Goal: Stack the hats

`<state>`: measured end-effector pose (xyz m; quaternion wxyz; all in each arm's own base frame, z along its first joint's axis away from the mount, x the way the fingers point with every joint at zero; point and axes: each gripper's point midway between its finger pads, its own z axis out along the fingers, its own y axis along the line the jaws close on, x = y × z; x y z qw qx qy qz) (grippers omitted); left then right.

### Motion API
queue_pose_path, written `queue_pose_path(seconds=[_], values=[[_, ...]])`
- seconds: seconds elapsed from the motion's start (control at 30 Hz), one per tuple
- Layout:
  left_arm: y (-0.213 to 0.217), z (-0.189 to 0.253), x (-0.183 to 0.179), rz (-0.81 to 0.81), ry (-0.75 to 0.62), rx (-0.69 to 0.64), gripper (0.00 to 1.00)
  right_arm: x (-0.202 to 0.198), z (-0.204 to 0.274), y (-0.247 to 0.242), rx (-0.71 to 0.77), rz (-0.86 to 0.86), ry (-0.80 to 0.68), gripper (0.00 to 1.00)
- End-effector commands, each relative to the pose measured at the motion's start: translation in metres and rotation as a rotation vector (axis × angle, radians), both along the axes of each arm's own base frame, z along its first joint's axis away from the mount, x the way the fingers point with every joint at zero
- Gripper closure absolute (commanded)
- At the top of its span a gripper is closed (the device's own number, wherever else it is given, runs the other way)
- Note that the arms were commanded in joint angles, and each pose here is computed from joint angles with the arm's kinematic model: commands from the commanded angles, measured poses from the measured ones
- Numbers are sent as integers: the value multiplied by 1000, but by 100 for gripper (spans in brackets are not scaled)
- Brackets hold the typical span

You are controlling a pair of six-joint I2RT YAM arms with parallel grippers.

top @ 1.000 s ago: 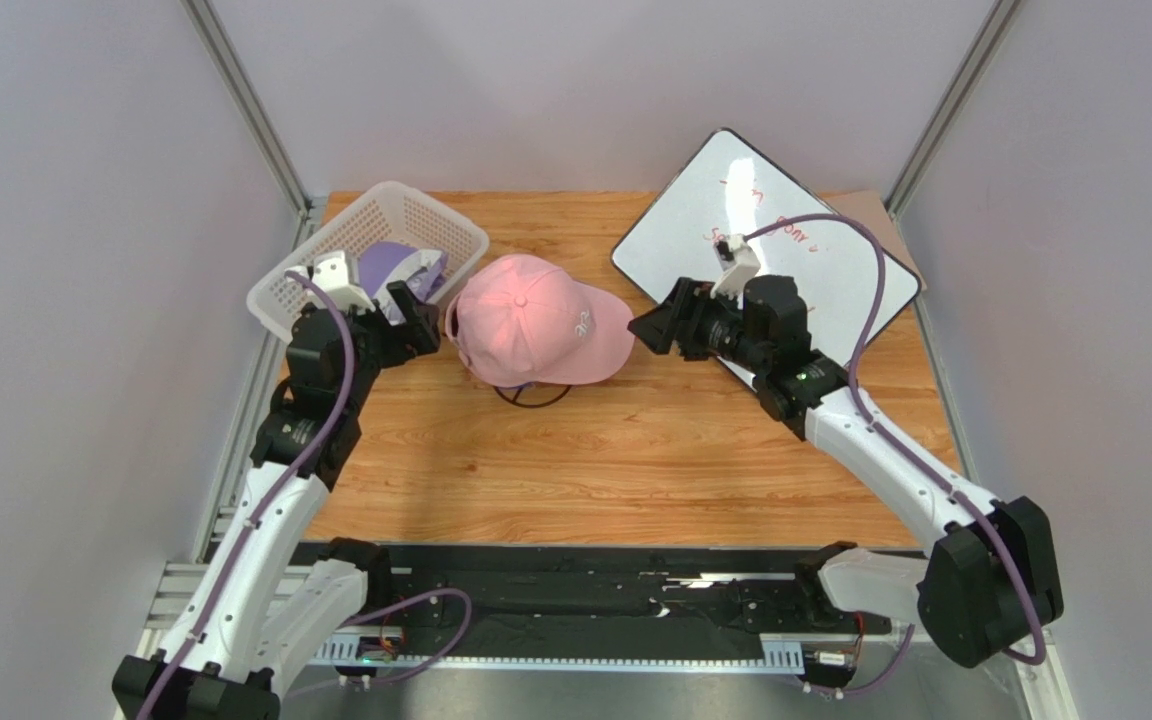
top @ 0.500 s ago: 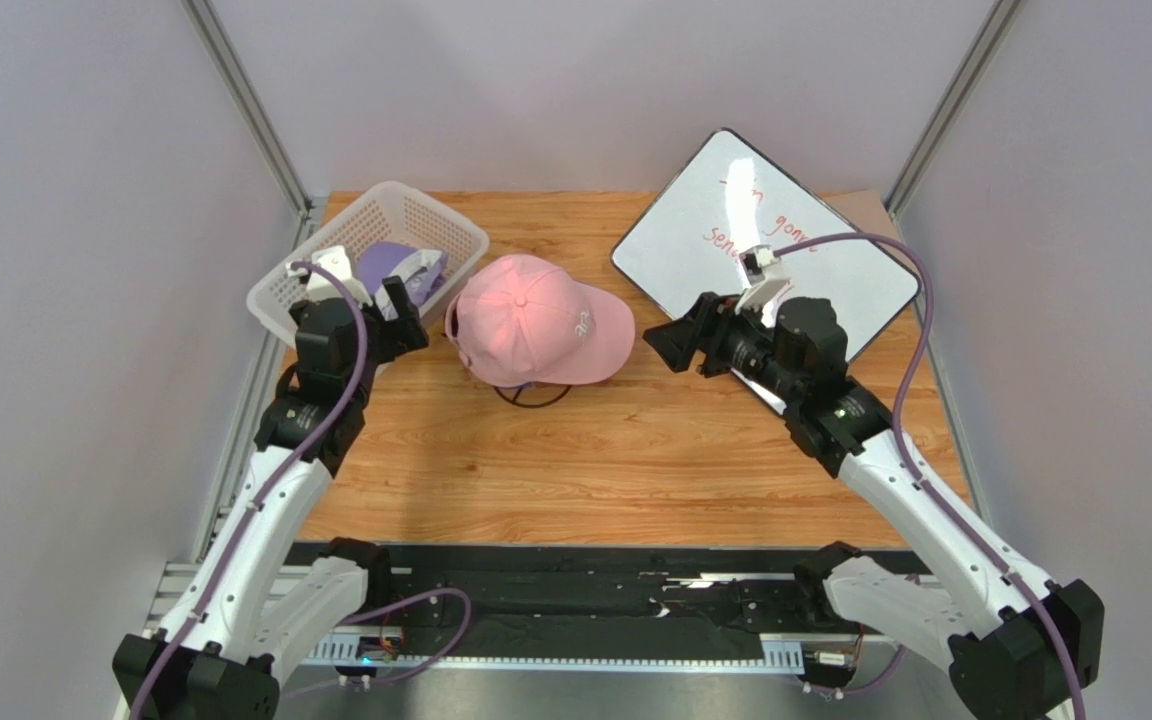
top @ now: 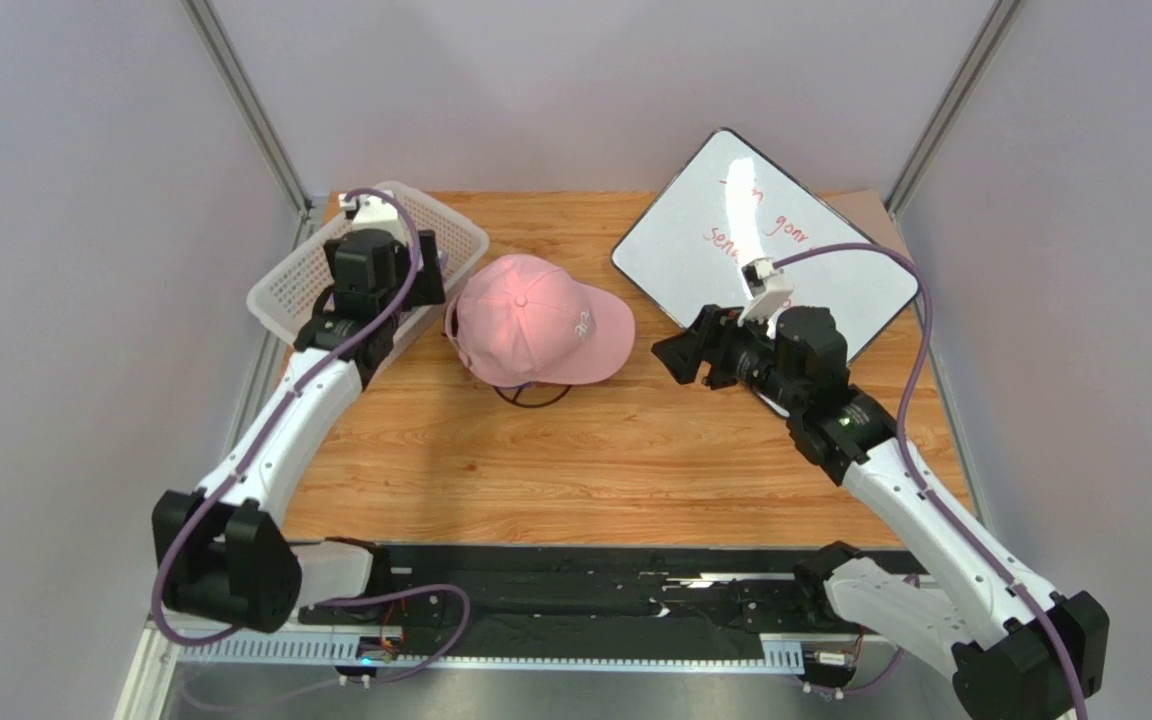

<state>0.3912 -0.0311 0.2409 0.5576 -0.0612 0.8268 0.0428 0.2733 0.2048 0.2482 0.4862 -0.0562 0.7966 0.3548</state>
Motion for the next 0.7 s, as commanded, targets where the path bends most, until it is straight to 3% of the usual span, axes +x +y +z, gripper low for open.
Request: queue_pose_path(seconds=[0.0, 0.37, 0.67], values=[[7, 12, 32, -49, -26, -6, 1, -4, 3, -9, -26, -20, -38, 31], [4, -55, 70, -90, 179, -29, 7, -12, 4, -13, -15, -26, -32, 31], [9, -81, 79, -53, 241, -17, 14, -16, 2, -16, -13, -35, -25, 31]])
